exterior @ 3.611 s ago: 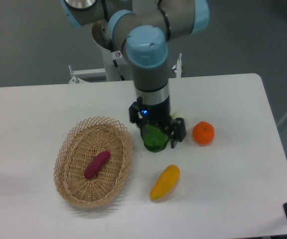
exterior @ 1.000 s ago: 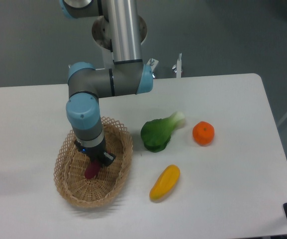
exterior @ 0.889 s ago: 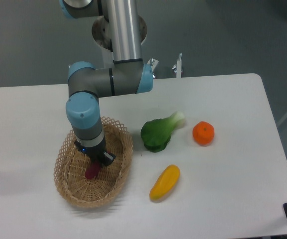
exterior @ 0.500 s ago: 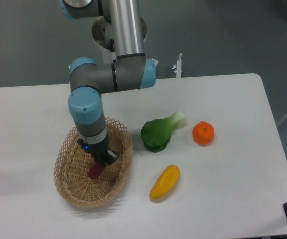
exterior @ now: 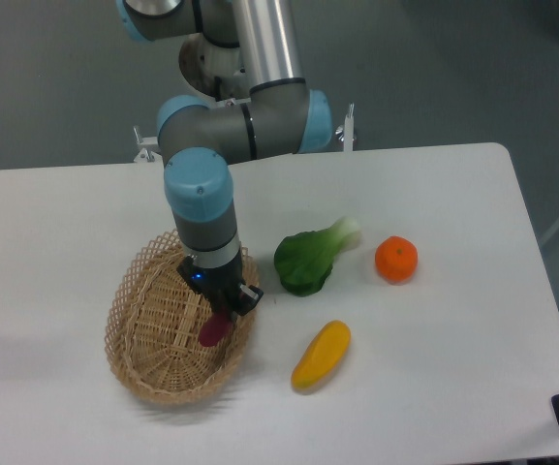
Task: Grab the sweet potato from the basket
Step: 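Lift the sweet potato out of the basket toward the mango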
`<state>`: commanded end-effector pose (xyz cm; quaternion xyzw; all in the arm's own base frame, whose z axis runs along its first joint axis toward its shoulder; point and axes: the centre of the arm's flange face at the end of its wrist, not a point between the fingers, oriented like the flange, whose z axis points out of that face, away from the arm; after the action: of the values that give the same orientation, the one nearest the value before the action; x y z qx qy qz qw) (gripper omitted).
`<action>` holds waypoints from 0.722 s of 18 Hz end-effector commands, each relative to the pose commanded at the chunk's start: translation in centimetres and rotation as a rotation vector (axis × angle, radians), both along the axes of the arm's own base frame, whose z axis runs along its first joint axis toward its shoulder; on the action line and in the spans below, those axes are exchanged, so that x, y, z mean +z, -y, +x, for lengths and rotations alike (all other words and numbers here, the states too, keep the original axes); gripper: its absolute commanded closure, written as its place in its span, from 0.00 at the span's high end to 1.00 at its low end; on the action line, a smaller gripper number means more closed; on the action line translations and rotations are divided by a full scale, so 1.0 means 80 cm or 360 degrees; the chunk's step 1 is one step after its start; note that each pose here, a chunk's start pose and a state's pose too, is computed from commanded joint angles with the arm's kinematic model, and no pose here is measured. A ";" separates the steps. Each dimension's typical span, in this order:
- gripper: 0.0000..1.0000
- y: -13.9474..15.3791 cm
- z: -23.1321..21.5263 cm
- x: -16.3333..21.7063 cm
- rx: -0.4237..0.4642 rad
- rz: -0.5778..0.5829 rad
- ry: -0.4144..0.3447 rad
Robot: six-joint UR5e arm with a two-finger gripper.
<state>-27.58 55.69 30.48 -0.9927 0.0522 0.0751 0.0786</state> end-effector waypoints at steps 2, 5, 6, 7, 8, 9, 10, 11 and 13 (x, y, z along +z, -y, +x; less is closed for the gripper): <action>0.28 0.010 -0.029 0.015 0.0016 0.0006 -0.0015; 0.28 0.037 -0.079 0.034 -0.0018 -0.0012 -0.0041; 0.28 0.049 -0.098 0.045 -0.0008 -0.0005 -0.0054; 0.28 0.062 -0.117 0.051 -0.0006 -0.0011 -0.0056; 0.28 0.071 -0.134 0.058 -0.0029 -0.0021 -0.0060; 0.28 0.081 -0.152 0.065 -0.0055 -0.0031 -0.0053; 0.28 0.095 -0.174 0.074 -0.0070 -0.0040 -0.0052; 0.28 0.111 -0.195 0.079 -0.0079 -0.0049 -0.0042; 0.28 0.140 -0.228 0.085 -0.0117 -0.0058 -0.0042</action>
<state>-45.84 44.46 37.24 -0.9903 0.0910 0.0842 0.0626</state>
